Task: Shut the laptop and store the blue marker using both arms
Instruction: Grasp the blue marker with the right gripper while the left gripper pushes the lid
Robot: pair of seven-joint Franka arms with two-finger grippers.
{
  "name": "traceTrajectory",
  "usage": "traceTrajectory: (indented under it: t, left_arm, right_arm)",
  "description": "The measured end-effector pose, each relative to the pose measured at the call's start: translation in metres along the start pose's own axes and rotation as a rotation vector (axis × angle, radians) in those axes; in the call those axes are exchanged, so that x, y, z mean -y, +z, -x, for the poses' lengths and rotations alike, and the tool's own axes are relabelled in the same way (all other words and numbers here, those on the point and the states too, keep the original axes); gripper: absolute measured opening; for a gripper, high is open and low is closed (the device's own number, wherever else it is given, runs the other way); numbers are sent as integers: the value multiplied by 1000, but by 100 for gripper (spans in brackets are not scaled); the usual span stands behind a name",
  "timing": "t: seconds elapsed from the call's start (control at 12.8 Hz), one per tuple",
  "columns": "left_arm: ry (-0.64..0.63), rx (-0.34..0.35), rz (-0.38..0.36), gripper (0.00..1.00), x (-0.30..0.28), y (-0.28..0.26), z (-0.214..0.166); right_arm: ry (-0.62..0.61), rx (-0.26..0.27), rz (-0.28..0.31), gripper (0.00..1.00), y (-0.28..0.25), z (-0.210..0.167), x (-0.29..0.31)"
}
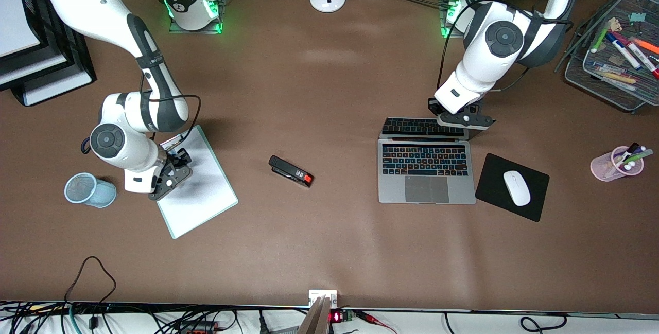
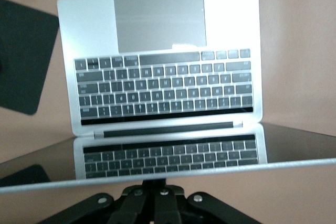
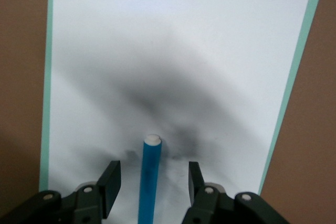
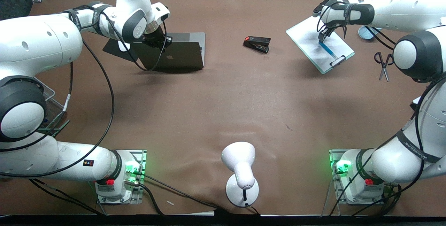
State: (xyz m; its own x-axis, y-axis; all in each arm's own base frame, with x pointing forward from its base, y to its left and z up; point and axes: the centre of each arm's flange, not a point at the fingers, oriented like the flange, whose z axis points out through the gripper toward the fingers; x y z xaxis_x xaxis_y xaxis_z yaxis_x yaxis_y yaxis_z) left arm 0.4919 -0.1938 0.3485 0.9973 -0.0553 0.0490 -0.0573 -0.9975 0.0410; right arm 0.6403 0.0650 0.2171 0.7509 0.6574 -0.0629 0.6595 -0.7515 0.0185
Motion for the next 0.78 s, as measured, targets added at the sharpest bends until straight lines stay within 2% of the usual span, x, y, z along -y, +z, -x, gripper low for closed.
traceTrajectory:
  t: [0.47, 0.78]
  left_arm:
    - [-22, -153, 43, 1, 17, 11, -27]
    - [13, -178, 25, 1, 21, 20, -45]
  right_arm:
    - [-5, -3, 3, 51, 19, -2, 2]
    - [-17, 0, -7, 45, 29, -6, 9]
